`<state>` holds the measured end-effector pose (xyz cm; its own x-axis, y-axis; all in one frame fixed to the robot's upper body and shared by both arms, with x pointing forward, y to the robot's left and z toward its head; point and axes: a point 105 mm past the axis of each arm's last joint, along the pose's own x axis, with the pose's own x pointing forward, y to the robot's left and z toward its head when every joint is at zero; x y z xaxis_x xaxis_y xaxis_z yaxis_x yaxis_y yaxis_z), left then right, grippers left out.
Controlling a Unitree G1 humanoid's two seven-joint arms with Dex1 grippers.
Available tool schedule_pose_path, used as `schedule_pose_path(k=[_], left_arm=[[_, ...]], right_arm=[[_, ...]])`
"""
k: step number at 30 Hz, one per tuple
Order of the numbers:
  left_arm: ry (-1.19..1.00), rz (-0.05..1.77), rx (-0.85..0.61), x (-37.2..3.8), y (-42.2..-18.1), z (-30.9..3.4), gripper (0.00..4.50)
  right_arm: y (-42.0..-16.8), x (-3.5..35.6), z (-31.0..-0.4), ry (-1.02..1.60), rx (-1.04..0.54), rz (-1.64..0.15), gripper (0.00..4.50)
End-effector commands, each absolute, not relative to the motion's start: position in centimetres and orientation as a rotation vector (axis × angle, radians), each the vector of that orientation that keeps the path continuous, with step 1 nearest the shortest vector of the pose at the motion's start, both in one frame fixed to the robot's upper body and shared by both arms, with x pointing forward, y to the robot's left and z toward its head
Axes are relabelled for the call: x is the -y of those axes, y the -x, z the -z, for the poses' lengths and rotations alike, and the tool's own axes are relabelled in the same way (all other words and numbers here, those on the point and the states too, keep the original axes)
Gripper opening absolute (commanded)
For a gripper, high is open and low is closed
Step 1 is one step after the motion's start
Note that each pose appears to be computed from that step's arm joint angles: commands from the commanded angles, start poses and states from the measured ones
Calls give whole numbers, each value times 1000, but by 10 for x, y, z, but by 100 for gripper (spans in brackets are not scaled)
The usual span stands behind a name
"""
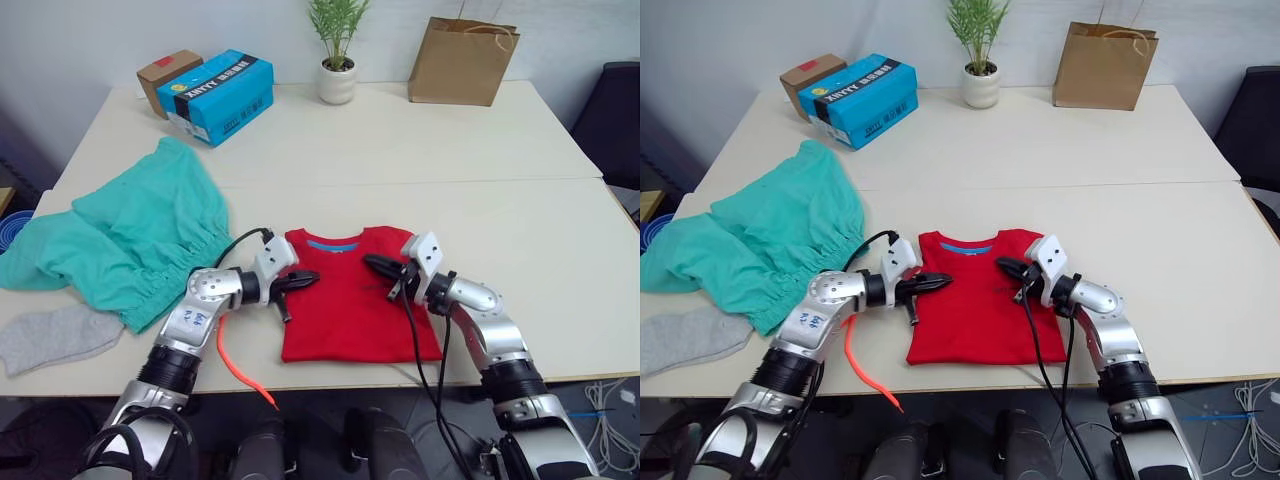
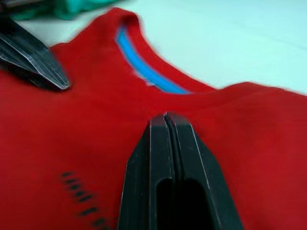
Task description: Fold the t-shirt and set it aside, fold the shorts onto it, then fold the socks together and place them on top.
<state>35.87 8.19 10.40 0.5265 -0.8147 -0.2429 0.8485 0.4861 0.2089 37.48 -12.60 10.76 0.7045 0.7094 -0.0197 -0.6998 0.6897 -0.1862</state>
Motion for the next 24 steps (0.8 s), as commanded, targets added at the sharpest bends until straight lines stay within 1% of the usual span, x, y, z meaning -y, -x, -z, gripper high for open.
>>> schedule_pose_path(k=[1, 6, 8, 11, 12, 14, 15, 19, 20, 22, 24], left_arm=[[-318, 911, -134, -96, -370, -101, 0], [-280, 902, -162, -104, -365, -93, 0], [-238, 911, -112, -105, -361, -102, 0], [-180, 952, -18, -102, -354, -118, 0], [-166, 985, 28, -100, -348, -127, 0], [-142, 1042, 82, -100, -338, -139, 0], [-137, 1069, 94, -100, -332, -143, 0], [-151, 1225, 108, -103, -300, -152, 0], [-157, 1242, 101, -108, -293, -156, 0], [-183, 1275, 81, -115, -280, -160, 37], [-230, 1311, 73, -124, -265, -163, 84]], right_arm=[[-392, 159, -111, 177, 71, -606, 2], [-404, 187, -116, 100, 80, -473, 2], [-405, 197, -121, 32, 95, -447, 2], [-398, 200, -145, -152, 185, -482, 2], [-392, 200, -153, -171, 203, -522, 18], [-379, 195, -161, -155, 189, -617, 57], [-374, 197, -163, -128, 176, -637, 83], [-351, 210, -177, -104, 110, -701, 222], [-343, 213, -180, -106, 65, -733, 259], [-327, 219, -186, -130, -25, -786, 325], [-316, 226, -189, -165, -128, -802, 390]])
